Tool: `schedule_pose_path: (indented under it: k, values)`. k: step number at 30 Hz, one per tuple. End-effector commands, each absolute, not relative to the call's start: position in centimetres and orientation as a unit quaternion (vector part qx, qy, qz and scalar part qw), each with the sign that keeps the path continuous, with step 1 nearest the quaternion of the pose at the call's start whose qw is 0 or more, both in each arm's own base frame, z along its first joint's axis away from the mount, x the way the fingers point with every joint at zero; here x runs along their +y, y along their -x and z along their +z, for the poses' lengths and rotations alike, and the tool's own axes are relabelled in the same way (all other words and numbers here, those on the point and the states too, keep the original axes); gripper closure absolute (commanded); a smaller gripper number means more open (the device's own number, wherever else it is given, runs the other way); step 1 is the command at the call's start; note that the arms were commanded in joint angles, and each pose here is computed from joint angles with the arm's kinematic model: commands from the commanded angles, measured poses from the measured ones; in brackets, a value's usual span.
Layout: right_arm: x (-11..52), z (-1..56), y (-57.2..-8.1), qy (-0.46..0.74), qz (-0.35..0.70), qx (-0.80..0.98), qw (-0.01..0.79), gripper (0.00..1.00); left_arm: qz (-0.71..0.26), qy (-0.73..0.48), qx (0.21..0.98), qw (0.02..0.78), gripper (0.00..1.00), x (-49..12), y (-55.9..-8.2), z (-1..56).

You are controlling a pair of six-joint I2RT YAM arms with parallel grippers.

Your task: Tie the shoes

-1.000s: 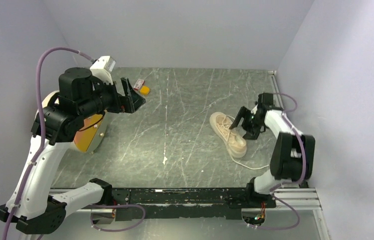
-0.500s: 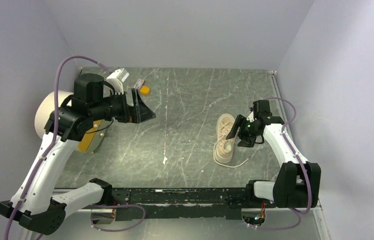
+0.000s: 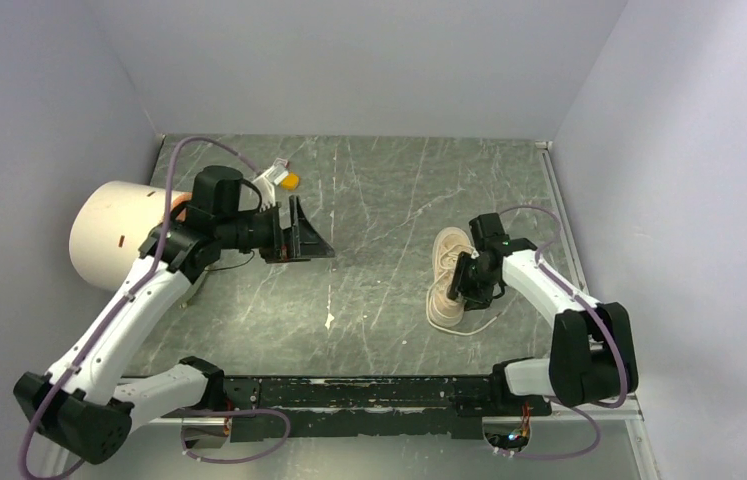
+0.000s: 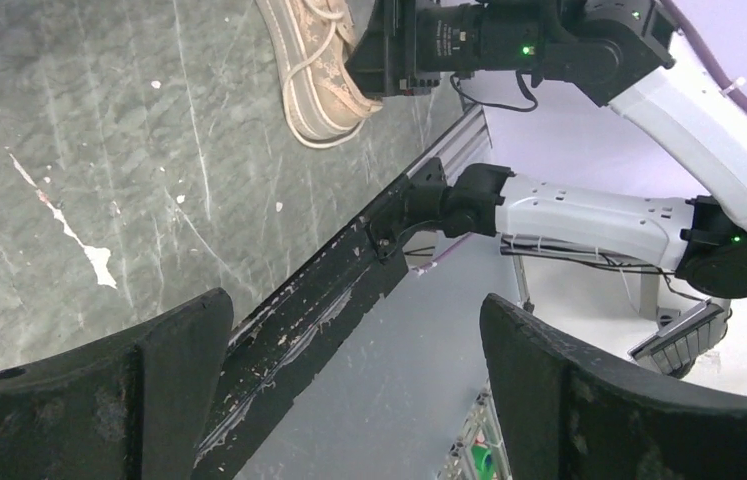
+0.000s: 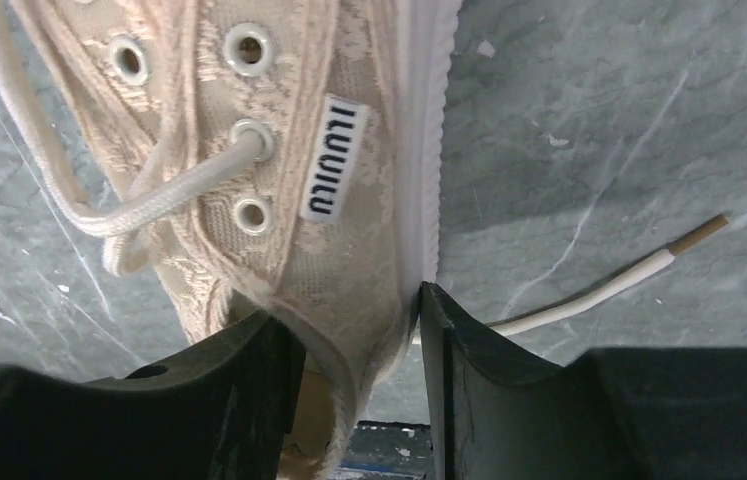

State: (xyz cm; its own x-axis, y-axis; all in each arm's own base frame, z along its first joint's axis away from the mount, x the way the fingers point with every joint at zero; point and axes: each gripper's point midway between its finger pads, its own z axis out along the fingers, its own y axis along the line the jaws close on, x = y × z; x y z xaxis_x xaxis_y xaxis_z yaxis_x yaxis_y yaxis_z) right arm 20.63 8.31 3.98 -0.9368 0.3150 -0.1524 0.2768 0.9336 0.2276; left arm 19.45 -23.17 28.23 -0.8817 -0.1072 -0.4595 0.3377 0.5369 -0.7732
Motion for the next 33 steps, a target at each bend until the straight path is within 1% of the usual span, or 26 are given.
schedule_pose_path:
  k: [1,4,7,8,10,13,15,16,20,23,25,28,31,33]
  values:
    - [10.3,3.8,-21.8,-0.126,0.105,0.979,0.118,0.53,-0.487,-0.107,0.841,0.211,0.03,-24.4,-19.3,28.4]
    - [13.3,4.8,-22.1,-0.071,0.157,0.976,0.131,0.58,-0.461,-0.126,0.858,0.191,0.03,-24.1,-19.2,26.2]
    - [14.6,4.9,-22.0,-0.042,0.165,0.976,0.139,0.66,-0.433,-0.131,0.870,0.197,0.03,-23.3,-19.2,25.6]
    - [14.9,4.8,-21.9,-0.034,0.163,0.977,0.137,0.68,-0.428,-0.132,0.872,0.198,0.03,-23.0,-19.0,25.8]
    - [16.1,4.9,-21.9,-0.011,0.166,0.977,0.132,0.78,-0.423,-0.137,0.871,0.210,0.03,-22.7,-18.9,26.6]
    - [19.9,6.4,-22.2,0.039,0.183,0.971,0.145,0.90,-0.401,-0.132,0.874,0.240,0.03,-21.8,-19.1,27.5]
    - [23.3,7.8,-21.4,0.070,0.203,0.966,0.147,0.95,-0.361,-0.102,0.881,0.288,0.06,-20.2,-20.0,28.7]
    - [25.2,8.7,-21.1,0.078,0.219,0.961,0.148,0.99,-0.343,-0.083,0.882,0.312,0.06,-19.3,-20.4,29.4]
    - [32.5,13.4,-19.3,0.104,0.292,0.937,0.158,1.00,-0.338,-0.038,0.860,0.381,0.06,-17.5,-20.2,33.4]
    - [35.2,16.5,-19.4,0.098,0.321,0.926,0.174,1.00,-0.347,-0.016,0.846,0.405,0.04,-16.9,-19.6,34.8]
    - [35.4,18.1,-19.5,0.093,0.333,0.920,0.185,1.00,-0.350,-0.010,0.840,0.414,0.03,-16.7,-19.6,35.2]
    - [32.8,19.0,-20.2,0.087,0.285,0.928,0.224,1.00,-0.366,-0.021,0.826,0.428,0.03,-17.2,-19.8,36.3]
    - [29.3,16.0,-19.8,0.080,0.218,0.946,0.226,1.00,-0.374,-0.032,0.825,0.422,0.03,-17.7,-19.8,36.5]
    - [28.9,13.0,-19.1,0.082,0.214,0.952,0.203,1.00,-0.364,-0.023,0.835,0.413,0.03,-17.4,-19.8,35.7]
